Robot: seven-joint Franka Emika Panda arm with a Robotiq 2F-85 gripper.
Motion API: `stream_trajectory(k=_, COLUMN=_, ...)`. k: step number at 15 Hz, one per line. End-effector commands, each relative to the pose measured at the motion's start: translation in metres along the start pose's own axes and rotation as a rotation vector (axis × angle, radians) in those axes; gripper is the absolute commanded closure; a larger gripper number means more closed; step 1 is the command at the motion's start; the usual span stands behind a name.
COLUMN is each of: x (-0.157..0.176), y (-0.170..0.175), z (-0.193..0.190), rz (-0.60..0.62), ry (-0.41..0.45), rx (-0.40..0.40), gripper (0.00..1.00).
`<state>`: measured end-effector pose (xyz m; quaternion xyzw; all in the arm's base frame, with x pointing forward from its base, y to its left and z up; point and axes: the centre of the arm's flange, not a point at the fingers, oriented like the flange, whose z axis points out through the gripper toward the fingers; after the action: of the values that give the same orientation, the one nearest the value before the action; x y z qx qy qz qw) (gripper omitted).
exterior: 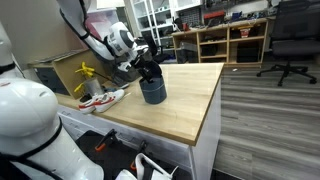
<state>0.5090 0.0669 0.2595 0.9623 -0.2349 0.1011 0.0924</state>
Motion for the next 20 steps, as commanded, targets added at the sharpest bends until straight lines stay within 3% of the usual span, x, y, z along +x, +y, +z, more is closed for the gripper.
stream_trajectory(k=1, x=-0.007, y=0.011, z=0.017, rz=0.031, ry=-0.036, rx=-0.041, gripper=0.86)
stream_trajectory(k=3, x=-0.008, y=0.016, z=0.024, rz=0.037, ry=-0.053, rx=-0.054, gripper=0.88)
stream_trajectory(k=5, x=-0.008, y=0.02, z=0.029, rz=0.046, ry=-0.064, rx=-0.065, gripper=0.8)
stream_trajectory(k=6, x=-0.008, y=0.022, z=0.031, rz=0.05, ry=-0.068, rx=-0.068, gripper=0.63)
stream_trajectory(k=14, x=0.0, y=0.024, z=0.028, rz=0.071, ry=-0.063, rx=-0.069, gripper=0.09)
stream_trajectory(k=15, x=0.0, y=0.024, z=0.027, rz=0.066, ry=-0.062, rx=-0.063, gripper=0.53)
stream_trajectory(k=17, x=0.0, y=0.023, z=0.028, rz=0.071, ry=-0.065, rx=-0.064, gripper=0.58)
stream_trajectory(k=20, x=-0.004, y=0.023, z=0.032, rz=0.069, ry=-0.079, rx=-0.071, gripper=0.84)
